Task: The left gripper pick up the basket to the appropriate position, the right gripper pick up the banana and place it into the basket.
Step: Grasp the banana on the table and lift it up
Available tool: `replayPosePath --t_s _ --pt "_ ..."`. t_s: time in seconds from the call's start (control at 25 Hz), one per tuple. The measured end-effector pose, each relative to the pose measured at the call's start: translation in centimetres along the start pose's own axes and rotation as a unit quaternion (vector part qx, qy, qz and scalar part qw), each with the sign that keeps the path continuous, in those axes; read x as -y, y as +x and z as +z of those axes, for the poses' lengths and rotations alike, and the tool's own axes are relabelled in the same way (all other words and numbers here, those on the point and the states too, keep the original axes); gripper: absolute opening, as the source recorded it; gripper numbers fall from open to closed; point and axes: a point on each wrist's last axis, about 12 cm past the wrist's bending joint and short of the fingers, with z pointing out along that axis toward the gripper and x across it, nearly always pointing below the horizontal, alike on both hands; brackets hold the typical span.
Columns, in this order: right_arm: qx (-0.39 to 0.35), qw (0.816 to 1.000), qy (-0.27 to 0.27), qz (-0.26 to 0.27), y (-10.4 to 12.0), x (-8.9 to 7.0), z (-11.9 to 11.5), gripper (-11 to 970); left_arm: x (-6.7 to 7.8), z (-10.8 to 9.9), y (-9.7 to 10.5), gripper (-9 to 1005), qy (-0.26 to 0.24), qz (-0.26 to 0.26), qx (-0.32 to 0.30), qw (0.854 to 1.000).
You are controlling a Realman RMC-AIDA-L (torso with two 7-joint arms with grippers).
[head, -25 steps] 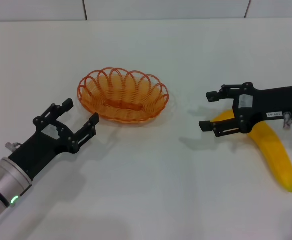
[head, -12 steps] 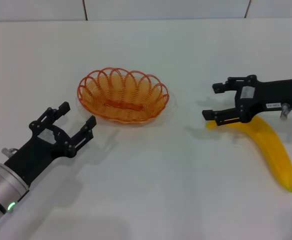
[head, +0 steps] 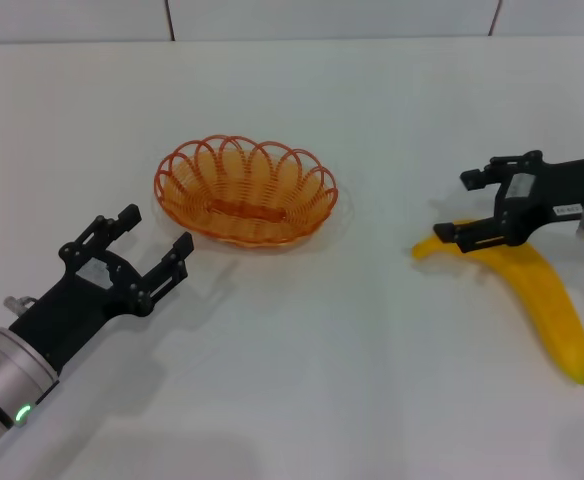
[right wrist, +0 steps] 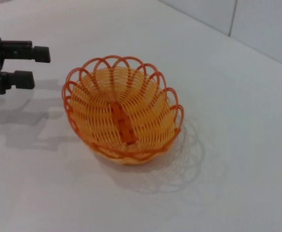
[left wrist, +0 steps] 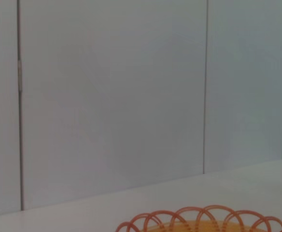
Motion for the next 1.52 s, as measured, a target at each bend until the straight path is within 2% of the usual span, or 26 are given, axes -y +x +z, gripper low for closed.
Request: replayPosePath --t_s 0.16,0.36,0.72,1.52 --pt "-0.033 0.999 0.021 -0.011 -0.8 -0.8 -0.8 878 0.0 0.1 0.0 765 0.001 -0.001 0.000 1.000" --pt "-0.071 0.997 0.028 0.000 -1.3 -0.9 -1.0 877 -0.1 0.2 -0.1 766 0.003 -0.001 0.001 1.000" --pt "-0.153 0.987 0.045 -0.010 -1.8 -1.7 0.0 877 -0.1 0.3 -0.2 766 0.004 -0.001 0.002 1.000" --pt "-0.194 0.980 0.035 -0.023 -2.3 -1.3 1.5 875 0.0 0.4 -0.2 766 0.007 -0.002 0.003 1.000"
